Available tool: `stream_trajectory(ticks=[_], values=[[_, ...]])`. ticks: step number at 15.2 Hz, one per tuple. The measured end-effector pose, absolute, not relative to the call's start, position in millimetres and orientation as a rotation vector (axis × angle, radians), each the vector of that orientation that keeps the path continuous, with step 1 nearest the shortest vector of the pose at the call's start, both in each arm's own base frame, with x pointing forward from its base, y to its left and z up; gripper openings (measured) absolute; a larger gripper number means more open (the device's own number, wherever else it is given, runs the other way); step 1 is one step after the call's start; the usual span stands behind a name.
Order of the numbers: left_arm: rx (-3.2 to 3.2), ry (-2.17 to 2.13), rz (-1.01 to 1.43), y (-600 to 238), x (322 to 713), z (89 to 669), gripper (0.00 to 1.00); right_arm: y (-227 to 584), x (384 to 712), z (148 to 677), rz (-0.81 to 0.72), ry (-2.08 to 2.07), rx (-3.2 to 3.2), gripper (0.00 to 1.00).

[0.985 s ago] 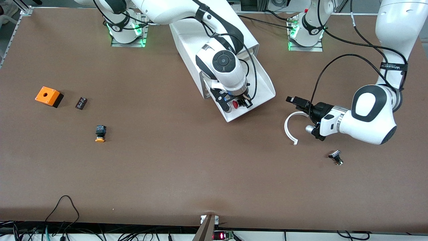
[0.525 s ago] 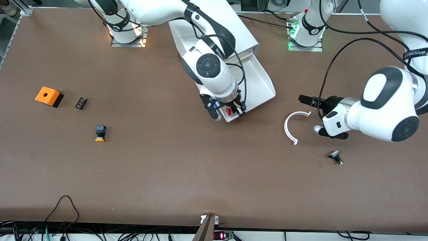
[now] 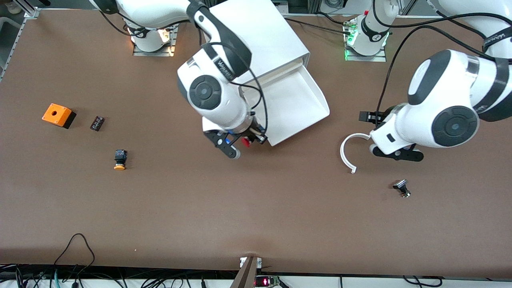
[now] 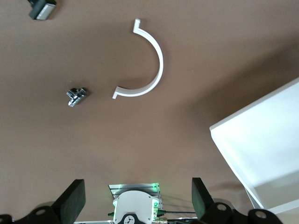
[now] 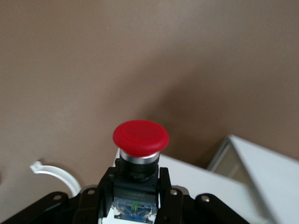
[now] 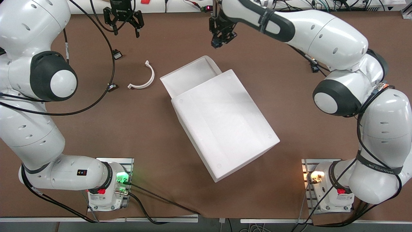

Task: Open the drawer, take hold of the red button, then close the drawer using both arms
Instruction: 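Lift the red button out with the right gripper while the left gripper releases, then carry the red button with the right gripper while the left gripper pushes the drawer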

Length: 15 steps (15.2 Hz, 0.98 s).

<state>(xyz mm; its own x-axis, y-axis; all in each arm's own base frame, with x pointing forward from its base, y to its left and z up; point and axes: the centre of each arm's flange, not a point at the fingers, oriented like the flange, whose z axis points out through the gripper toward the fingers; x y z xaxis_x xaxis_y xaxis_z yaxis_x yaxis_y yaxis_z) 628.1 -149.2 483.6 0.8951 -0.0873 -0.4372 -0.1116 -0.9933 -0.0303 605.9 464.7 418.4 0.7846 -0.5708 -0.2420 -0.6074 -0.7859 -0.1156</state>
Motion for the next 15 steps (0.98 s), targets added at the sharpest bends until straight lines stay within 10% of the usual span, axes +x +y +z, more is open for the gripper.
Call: stream_trajectory(ticks=[15], values=[[-3.114, -0.389, 0.078, -190.8, 604.2, 385.3, 0.99, 216.2, 670.6, 346.2, 0.324, 0.038, -3.140, 0.41]])
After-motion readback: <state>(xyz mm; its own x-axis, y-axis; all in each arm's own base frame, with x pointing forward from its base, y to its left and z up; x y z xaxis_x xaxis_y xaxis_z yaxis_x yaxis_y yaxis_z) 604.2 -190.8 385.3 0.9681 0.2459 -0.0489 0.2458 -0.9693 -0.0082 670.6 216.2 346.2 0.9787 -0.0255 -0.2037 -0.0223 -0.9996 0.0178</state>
